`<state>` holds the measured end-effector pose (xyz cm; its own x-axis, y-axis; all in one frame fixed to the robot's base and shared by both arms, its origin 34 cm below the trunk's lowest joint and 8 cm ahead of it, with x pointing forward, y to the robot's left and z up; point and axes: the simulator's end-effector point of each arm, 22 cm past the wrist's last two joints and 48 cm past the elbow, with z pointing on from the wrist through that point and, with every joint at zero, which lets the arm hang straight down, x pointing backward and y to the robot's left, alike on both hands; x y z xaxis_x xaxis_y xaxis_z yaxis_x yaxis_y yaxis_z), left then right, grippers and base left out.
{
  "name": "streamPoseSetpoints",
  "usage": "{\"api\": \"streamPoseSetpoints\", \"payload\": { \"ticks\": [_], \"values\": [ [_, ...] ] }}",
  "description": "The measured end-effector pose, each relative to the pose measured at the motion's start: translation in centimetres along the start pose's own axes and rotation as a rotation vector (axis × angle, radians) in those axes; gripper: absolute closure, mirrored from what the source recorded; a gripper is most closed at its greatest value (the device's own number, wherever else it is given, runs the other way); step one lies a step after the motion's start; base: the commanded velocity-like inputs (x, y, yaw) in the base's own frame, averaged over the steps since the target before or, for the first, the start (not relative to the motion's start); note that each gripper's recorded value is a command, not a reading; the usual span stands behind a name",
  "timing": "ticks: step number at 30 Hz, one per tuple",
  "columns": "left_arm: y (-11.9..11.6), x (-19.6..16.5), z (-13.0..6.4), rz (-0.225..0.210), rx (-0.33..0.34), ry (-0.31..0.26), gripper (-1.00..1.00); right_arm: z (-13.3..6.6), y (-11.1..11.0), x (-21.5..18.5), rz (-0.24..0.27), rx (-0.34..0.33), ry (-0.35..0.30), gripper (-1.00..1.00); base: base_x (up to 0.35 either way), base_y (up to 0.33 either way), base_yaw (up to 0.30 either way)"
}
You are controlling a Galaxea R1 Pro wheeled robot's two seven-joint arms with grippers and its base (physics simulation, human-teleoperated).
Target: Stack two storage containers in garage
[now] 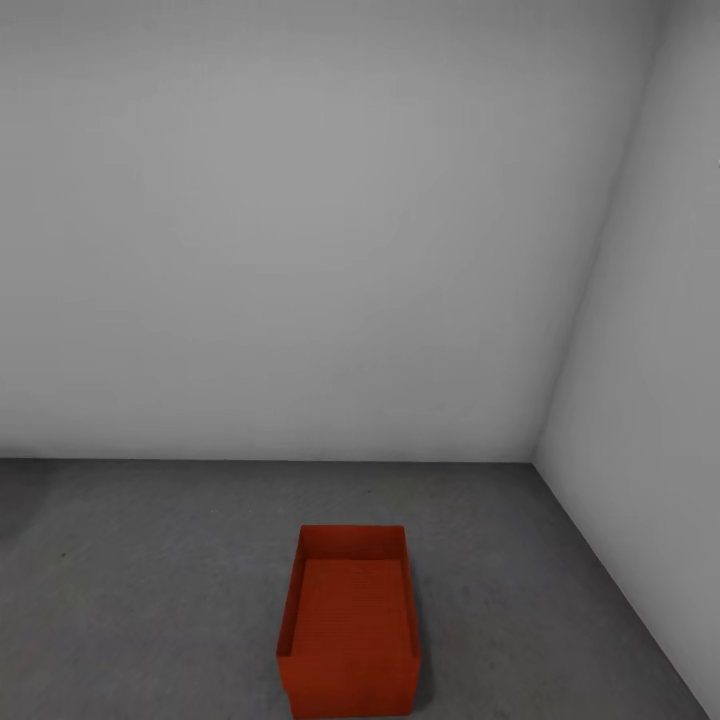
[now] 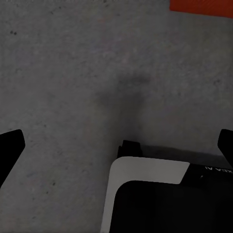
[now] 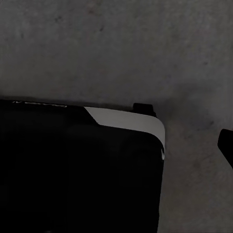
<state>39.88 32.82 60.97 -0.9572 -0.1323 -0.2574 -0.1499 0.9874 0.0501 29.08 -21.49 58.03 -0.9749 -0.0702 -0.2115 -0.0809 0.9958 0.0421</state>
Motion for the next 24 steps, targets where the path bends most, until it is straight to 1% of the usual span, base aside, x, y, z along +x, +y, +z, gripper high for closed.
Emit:
{"api": "streamPoseSetpoints", "payload": {
  "ticks": [3,8,24],
  "values": [
    [0.02,-0.01,0.0,0.0,0.0,0.0,-1.0,0.0,0.01,-0.02,0.002,0.0,-0.001,-1.0,0.0,0.0,0.0],
    [0.02,-0.01,0.0,0.0,0.0,0.0,-1.0,-0.01,-0.74,-0.09,-0.004,0.009,-0.005,-1.0,0.0,0.0,0.0],
    [0.02,0.0,0.0,0.0,0.0,0.0,-1.0,-0.01,-0.62,-0.1,-0.005,0.008,-0.006,-1.0,0.0,0.0,0.0]
  ]
}}
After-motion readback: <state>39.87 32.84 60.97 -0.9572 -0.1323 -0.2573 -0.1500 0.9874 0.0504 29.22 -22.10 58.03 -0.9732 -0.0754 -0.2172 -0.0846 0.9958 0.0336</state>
